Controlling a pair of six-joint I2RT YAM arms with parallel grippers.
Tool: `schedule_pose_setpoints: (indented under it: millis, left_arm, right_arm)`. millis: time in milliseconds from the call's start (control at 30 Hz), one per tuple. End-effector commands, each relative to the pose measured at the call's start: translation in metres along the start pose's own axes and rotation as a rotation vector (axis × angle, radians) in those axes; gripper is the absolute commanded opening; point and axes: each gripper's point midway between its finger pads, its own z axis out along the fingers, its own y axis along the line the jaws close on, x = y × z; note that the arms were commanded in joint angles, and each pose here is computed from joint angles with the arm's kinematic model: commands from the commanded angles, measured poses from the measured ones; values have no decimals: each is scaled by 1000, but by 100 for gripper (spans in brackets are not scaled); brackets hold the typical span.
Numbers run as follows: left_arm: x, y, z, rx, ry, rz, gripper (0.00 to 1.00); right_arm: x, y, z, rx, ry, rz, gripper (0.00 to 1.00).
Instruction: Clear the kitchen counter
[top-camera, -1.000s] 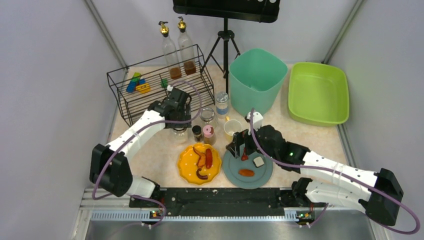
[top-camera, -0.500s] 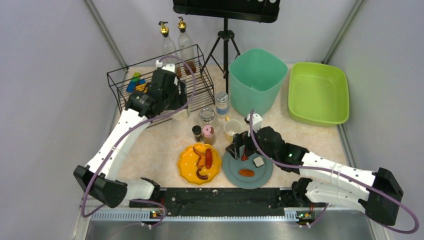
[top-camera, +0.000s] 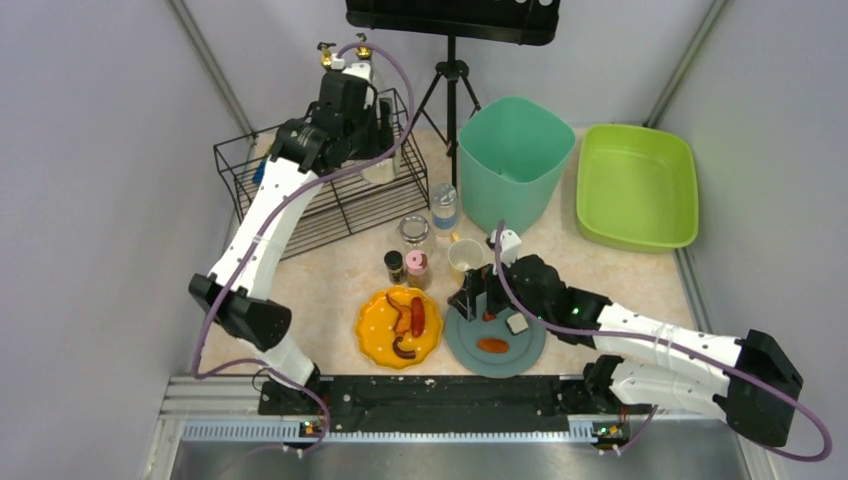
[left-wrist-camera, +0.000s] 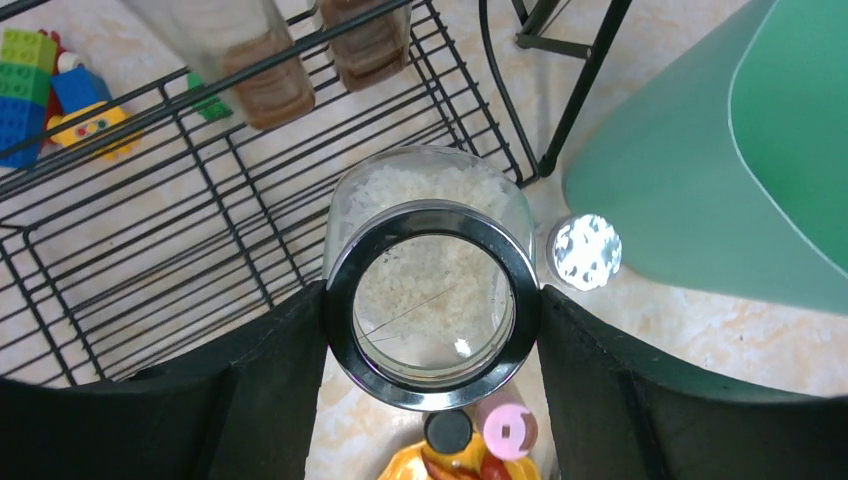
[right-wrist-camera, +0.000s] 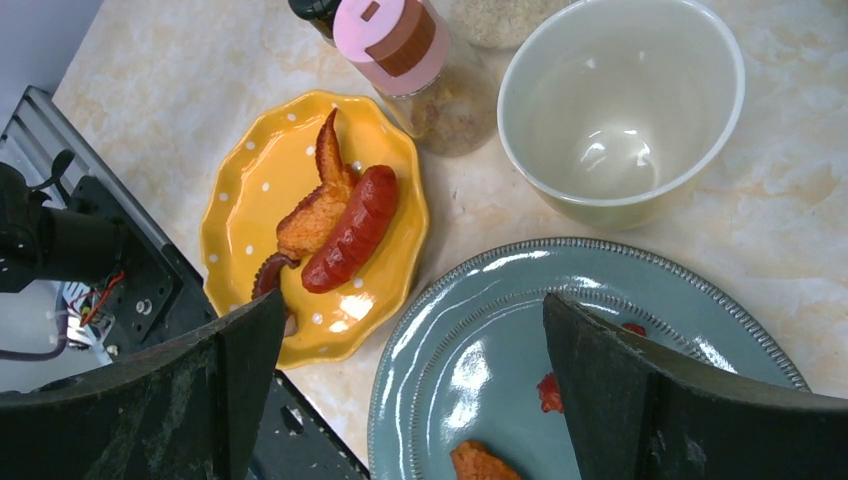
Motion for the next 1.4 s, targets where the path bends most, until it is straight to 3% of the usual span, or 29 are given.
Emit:
schedule_pose_setpoints:
  millis: [0, 400, 800, 1033, 1167, 1367]
  left_arm:
    - [-44, -4, 8, 23, -107, -25, 0]
    - [-38, -2, 78, 79, -16, -100, 0]
    - [-23, -3, 114, 63, 36, -96, 2]
    - [-20, -4, 119, 64, 37, -102, 49]
    - [-24, -5, 115, 71, 15, -100, 71]
    - [-34, -8, 104, 96, -24, -85, 86]
  right_arm:
    - [-9, 6, -1, -27, -41, 15, 99]
    - [1, 2, -8, -33, -41, 36, 99]
    - [16, 1, -2, -50, -8, 46, 99]
    - [20, -2, -1, -44, -3, 42, 99]
    - [22, -1, 1, -49, 1, 45, 99]
    - [25, -2, 3, -53, 5, 49, 99]
